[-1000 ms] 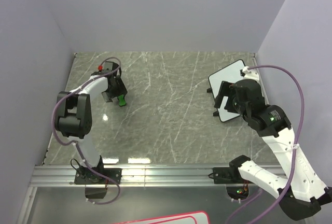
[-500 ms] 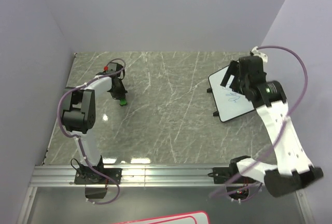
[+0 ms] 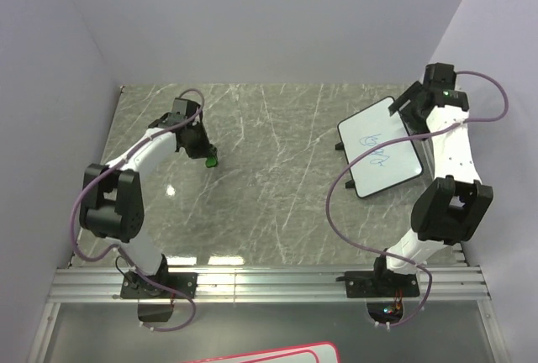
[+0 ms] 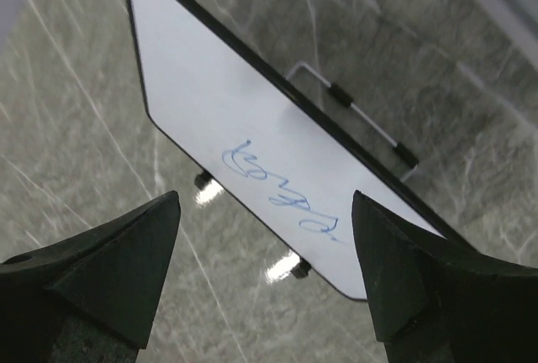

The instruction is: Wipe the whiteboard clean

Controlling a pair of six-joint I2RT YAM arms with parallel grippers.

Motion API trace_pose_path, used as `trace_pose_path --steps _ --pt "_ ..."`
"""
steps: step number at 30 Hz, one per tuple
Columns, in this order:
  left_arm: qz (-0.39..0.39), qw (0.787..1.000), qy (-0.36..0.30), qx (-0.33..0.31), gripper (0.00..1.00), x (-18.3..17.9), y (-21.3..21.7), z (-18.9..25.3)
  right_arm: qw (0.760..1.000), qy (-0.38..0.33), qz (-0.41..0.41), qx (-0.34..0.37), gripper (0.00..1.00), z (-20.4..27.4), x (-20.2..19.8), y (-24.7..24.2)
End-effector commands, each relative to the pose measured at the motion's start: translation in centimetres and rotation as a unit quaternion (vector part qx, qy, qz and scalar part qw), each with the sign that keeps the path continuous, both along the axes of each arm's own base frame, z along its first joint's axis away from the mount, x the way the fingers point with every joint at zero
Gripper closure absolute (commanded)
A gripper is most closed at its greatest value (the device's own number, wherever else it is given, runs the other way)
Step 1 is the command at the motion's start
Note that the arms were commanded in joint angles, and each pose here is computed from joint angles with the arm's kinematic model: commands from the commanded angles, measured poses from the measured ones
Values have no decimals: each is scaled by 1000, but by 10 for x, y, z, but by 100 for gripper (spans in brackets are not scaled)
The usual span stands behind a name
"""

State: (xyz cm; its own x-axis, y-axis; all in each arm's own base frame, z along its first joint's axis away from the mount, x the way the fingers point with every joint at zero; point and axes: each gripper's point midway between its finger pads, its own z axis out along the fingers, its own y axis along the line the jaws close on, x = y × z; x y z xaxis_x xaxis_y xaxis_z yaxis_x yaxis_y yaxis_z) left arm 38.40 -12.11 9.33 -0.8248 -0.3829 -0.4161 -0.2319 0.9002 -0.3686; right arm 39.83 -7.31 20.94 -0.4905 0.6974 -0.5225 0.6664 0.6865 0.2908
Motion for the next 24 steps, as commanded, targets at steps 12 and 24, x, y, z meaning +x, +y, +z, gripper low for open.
trace_pose_path --steps 12,24 --pt "-47 998 -15 -26 100 -14 -12 22 998 -52 22 -42 12 -28 15 -48" --pt "-55 998 -12 -20 100 -24 -9 21 986 -121 114 27 26 -33 22 -12"
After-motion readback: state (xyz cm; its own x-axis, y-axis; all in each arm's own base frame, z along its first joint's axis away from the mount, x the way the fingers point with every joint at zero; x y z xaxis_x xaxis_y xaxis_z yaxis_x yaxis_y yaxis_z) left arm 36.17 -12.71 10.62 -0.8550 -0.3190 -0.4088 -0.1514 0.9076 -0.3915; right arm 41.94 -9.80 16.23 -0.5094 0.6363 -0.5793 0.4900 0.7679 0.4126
